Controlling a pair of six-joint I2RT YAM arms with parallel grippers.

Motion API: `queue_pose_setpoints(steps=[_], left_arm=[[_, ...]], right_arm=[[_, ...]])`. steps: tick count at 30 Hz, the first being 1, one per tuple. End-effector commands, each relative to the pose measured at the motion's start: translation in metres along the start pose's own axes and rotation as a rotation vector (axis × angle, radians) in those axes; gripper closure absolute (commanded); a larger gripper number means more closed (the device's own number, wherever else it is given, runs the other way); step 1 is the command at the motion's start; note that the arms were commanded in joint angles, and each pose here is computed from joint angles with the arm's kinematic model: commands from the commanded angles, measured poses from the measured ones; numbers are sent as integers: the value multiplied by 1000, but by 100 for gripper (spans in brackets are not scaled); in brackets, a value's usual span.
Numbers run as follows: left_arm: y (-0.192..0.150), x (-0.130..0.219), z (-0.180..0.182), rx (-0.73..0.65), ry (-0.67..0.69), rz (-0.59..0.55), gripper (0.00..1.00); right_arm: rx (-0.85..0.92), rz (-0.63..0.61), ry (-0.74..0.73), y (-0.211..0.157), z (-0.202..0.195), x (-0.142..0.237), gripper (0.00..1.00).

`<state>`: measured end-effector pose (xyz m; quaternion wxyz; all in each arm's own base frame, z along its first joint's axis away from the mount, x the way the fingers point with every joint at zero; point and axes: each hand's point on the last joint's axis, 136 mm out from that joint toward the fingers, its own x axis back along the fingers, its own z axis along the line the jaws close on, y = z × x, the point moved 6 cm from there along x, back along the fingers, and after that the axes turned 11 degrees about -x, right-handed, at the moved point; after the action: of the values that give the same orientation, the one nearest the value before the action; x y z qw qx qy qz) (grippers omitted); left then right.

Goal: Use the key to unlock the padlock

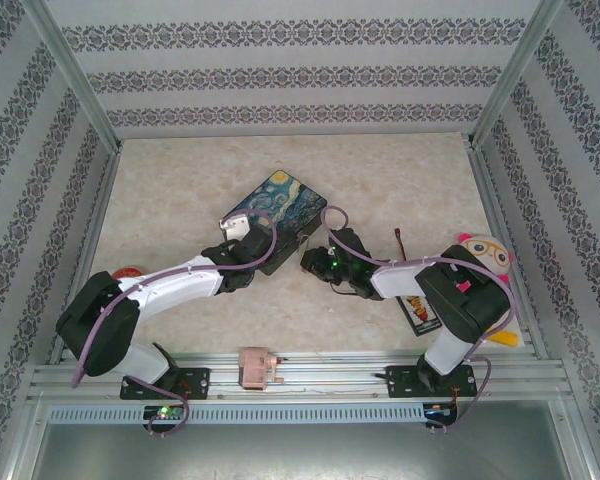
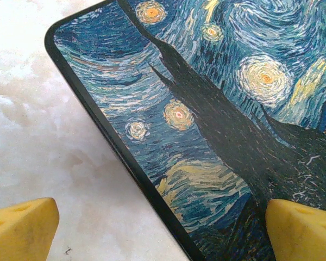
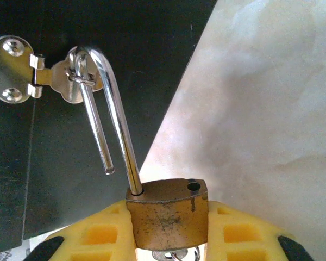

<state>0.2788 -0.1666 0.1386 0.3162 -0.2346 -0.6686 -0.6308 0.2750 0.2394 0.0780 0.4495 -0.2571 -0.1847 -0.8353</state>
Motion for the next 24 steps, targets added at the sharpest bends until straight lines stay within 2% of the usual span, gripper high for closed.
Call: queue_pose_setpoints(steps=[1,20,24], left_arm=[[-24,-6,20,-75,75,101,3],[-25,-6,21,-73,79,102,3],[-25,-7,20,-75,76,106,3]], right_arm=[[-36,-108,70,22,10,1,100],[-103,-172,130,37,6,-1,100],[-127,-187,178,42,10,-2,100]])
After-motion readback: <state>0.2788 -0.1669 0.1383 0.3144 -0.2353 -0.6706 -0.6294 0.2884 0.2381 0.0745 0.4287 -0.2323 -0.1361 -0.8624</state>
